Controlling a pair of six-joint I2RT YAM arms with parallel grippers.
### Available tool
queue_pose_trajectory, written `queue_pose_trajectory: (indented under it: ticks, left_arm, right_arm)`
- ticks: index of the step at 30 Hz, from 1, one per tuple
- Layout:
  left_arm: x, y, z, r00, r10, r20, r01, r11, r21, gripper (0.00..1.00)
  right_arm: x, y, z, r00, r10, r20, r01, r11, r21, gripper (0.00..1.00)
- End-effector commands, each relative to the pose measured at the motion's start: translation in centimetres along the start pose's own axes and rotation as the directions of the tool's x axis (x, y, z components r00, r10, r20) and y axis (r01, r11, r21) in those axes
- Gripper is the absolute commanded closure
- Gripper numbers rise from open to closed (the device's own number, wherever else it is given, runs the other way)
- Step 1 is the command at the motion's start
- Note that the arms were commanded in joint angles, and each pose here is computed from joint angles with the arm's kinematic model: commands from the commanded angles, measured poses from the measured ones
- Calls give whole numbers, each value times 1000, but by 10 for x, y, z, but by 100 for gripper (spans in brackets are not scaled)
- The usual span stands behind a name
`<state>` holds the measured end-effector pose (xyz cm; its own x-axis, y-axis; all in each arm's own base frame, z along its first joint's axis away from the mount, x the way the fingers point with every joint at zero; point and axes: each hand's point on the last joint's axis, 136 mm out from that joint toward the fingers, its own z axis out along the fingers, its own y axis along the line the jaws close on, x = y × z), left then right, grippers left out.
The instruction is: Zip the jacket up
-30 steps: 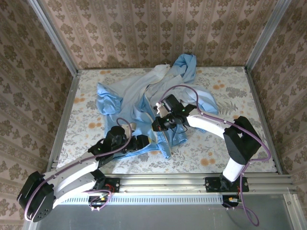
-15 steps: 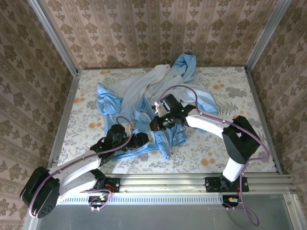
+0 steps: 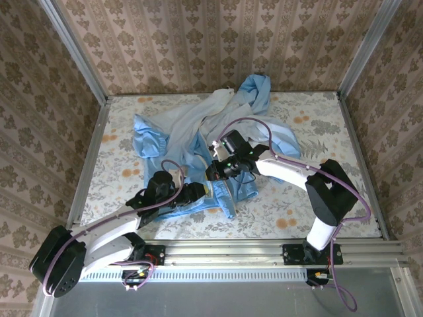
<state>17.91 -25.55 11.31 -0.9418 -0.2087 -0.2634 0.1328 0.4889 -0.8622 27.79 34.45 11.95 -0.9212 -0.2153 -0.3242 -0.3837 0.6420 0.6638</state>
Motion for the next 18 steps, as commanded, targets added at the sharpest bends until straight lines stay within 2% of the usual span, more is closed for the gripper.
queue_pose_trajectory:
  ticks: [1, 11, 18]
  left_arm:
    - [5, -2, 1, 1000, -16, -15, 16, 999, 30, 59]
    - [12, -2, 4, 999, -18, -40, 19, 999, 37, 61]
    - [14, -1, 5, 999, -19, -47, 20, 999, 35, 71]
  right_arm:
    - [-5, 0, 6, 1000, 12, 9, -12, 1000, 2, 100]
    - [-5, -2, 9, 1000, 23, 8, -23, 1000, 0, 100]
    - [-5, -3, 9, 1000, 27, 8, -27, 1000, 1, 100]
